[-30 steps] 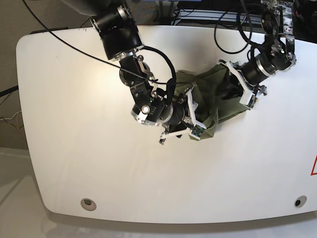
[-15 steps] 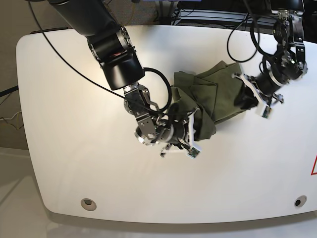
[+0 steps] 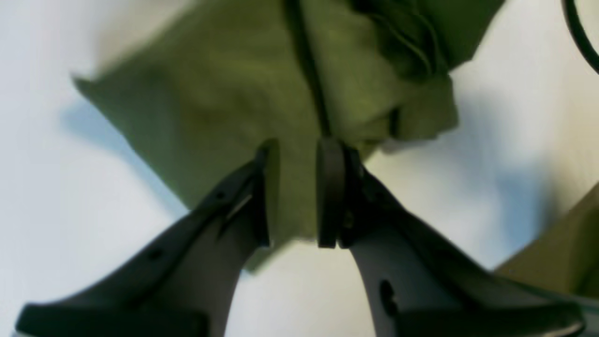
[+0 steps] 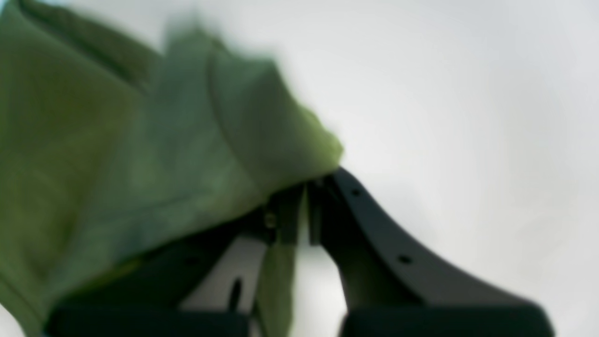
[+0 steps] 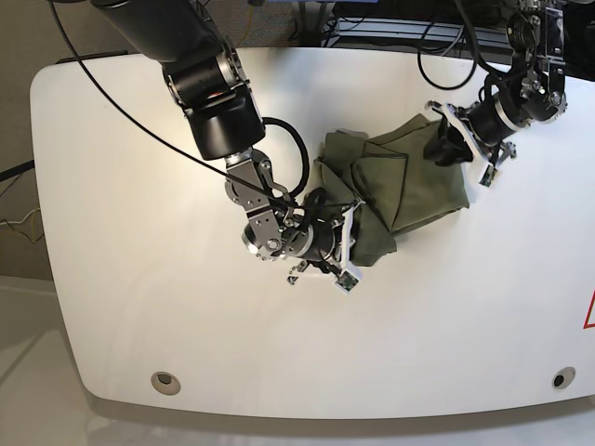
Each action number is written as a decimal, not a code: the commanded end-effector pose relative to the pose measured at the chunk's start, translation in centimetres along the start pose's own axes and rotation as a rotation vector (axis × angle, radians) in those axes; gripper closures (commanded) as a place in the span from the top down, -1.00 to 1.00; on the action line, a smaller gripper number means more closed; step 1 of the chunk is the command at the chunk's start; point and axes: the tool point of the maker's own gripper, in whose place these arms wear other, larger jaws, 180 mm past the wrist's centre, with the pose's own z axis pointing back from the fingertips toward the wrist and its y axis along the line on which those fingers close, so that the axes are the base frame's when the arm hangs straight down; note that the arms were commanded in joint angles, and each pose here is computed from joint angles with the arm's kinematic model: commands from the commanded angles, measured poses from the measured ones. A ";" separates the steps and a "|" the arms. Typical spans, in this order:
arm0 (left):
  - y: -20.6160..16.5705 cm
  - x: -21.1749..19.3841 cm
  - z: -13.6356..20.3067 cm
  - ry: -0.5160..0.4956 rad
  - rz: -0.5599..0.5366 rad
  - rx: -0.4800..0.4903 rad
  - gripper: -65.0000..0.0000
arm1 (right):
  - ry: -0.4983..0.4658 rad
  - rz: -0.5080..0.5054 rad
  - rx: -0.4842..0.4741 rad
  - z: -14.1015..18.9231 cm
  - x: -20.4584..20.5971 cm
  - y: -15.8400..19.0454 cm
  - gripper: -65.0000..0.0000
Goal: Fold the T-shirt properly
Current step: 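Spread the shirt with the left gripper pulling away from the right gripper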
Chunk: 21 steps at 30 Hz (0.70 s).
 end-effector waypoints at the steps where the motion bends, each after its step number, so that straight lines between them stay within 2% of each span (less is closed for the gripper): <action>1: -0.5 0.6 0.5 -0.026 0.002 -0.024 -0.62 | -0.097 0.038 -0.017 0.7 3.6 -0.7 -0.77; 4: -1.6 0.9 0.6 -0.031 -0.008 -0.056 -0.61 | -0.129 0.049 -0.022 0.8 4.8 -1.1 -0.64; 10: -3.6 1.2 -0.4 -0.039 0.003 -0.116 -0.60 | -0.163 0.057 -0.021 0.8 5.8 -1.3 -0.18; 11: -2.1 -0.5 -0.5 0.015 0.039 -0.066 -0.64 | -0.026 -0.001 0.012 0.0 -0.8 0.4 -0.25; 14: -2.1 -0.5 -0.5 0.017 0.040 -0.066 -0.64 | -0.017 -0.009 0.020 0.0 -1.7 1.1 -0.25; 21: -2.0 -0.5 -0.5 0.015 0.039 -0.065 -0.64 | -0.048 0.006 0.009 0.6 -0.7 1.2 -0.25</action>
